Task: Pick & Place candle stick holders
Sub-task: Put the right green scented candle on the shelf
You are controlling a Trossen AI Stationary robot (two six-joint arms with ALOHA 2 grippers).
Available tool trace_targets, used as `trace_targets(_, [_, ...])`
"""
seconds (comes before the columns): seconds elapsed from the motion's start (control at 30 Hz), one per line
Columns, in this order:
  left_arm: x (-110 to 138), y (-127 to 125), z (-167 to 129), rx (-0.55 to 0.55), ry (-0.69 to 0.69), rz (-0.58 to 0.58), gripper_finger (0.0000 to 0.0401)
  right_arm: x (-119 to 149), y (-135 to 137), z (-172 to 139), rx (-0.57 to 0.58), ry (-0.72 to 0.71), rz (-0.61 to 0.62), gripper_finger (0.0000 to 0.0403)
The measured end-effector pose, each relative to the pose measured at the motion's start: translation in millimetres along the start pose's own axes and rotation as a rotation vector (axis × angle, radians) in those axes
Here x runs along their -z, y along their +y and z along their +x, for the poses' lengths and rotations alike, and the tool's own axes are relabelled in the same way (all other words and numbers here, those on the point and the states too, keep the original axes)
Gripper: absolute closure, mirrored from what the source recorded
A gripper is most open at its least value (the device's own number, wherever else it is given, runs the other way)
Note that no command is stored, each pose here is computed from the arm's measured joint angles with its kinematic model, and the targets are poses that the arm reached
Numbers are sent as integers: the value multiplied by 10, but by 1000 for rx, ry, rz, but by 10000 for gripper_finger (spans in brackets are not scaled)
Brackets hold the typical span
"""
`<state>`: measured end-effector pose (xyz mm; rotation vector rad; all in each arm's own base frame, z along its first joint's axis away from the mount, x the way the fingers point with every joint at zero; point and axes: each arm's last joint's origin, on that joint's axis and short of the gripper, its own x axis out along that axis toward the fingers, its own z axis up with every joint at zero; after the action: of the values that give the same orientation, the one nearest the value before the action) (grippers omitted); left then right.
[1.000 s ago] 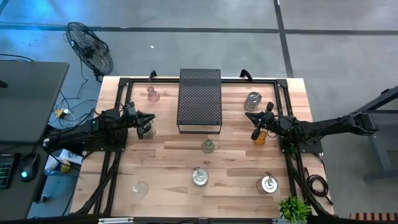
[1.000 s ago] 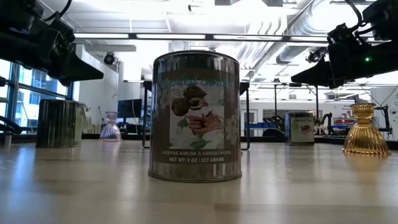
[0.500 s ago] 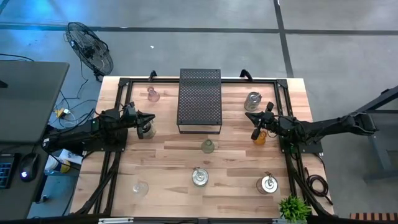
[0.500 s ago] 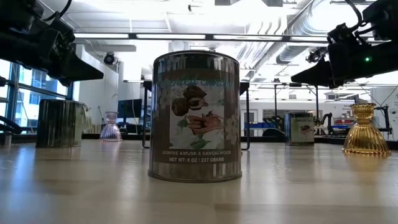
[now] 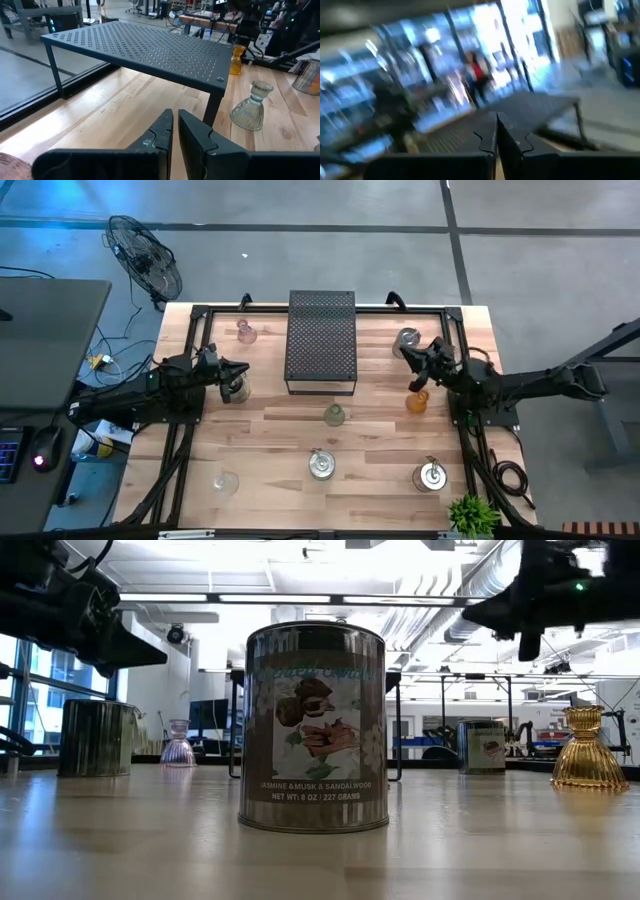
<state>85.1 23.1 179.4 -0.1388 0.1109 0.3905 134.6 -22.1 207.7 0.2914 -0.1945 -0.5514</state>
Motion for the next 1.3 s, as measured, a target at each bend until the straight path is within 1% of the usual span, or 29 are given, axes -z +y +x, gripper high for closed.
trace_targets(0.1, [0,-3,0,12,1,-2,375,-171,-6,111,224,218,-41,403])
trace_targets(0.17, [-8,-9,3,25,-5,20,375,-348,-27,153,343,349,-67,403])
trace_targets(0.23, [-5,-11,6,32,2,27,375,-517,-64,200,424,457,-87,403])
trace_targets(0.3, [8,-14,6,45,18,23,375,-611,-127,248,464,592,-105,403])
trace_targets(0.37, [10,-15,6,49,20,14,375,-665,-195,339,467,688,-120,403])
trace_targets(0.43, [-3,-14,6,43,6,3,375,-660,-287,440,442,781,-135,403])
trace_targets(0.53, [-24,-19,6,51,-15,1,375,-598,-452,608,391,896,-131,403])
trace_targets(0.63, [-24,-19,6,51,-15,-1,375,-533,-624,745,393,990,-132,396])
trace_targets(0.7, [-24,-19,6,52,-15,-1,375,-522,-691,835,380,1036,-163,380])
trace_targets(0.8, [-21,-19,6,53,-12,-5,377,-488,-725,952,334,1112,-230,342])
trace_targets(0.9, [-4,-17,6,51,7,-20,394,-423,-761,1039,297,1210,-291,306])
trace_targets(1.0, [5,-15,6,49,15,-23,397,-354,-790,1104,283,1296,-359,288])
trace_targets(1.13, [1,-9,7,28,9,-23,400,-255,-814,1158,286,1366,-446,291])
trace_targets(1.2, [0,-8,6,23,8,-23,399,-213,-827,1176,299,1387,-466,304])
trace_targets(1.3, [0,-6,6,18,7,-23,400,-173,-853,1207,306,1406,-489,335])
